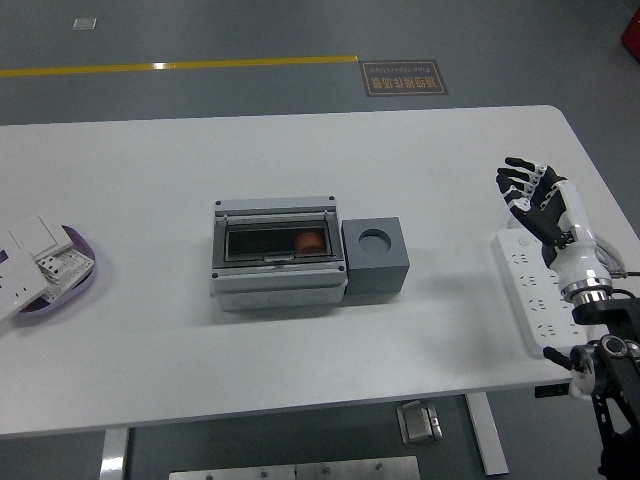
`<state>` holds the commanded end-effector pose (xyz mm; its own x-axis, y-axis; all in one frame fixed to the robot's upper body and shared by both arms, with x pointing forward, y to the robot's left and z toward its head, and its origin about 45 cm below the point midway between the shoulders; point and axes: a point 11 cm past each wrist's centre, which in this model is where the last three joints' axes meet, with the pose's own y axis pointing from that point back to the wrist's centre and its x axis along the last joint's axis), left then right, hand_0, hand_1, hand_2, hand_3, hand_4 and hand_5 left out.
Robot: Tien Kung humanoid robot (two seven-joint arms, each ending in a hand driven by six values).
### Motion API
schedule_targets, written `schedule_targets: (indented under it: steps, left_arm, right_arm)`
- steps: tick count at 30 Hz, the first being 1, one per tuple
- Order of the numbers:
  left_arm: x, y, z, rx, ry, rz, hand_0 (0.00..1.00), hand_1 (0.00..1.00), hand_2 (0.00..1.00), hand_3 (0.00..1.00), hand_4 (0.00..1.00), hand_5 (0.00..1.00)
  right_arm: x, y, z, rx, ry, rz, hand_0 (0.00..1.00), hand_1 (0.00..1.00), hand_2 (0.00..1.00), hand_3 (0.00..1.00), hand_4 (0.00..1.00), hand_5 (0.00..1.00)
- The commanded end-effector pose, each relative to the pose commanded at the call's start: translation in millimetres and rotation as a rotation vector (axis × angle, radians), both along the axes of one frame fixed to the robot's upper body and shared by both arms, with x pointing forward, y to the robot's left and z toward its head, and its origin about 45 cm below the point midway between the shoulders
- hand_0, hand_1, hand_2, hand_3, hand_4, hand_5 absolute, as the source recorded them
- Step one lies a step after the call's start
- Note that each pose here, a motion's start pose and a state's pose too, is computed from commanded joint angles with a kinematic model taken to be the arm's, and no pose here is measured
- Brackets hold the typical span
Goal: Pick up the cylinder from the cube,place it in the box,flap close box
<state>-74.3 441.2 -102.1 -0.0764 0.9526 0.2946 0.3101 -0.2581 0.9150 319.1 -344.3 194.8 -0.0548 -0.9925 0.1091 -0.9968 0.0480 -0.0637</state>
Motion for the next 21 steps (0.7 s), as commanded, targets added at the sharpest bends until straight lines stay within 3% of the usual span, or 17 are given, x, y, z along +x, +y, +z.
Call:
schedule_targets:
  steps: [17,21]
  left_arm:
    - [4.6,-5.8,-2.6,-0.009,-0.010,0.001,0.634,0.632,0.607,0.650,0.723,0.248]
    - [9.9,-6.6,-3.5,-0.008,-0.027,0.008,0.634,0.633,0.607,0.651,0.724,0.248]
  right_arm:
    - [0.3,-6.4,15.1,0.008,-0.045,-0.010,0.754,0.700,0.698,0.681,0.767,0.318]
    - [0.7,-3.5,19.0,0.009,-0.057,-0.002,0.757,0.701,0.699,0.682,0.770,0.316]
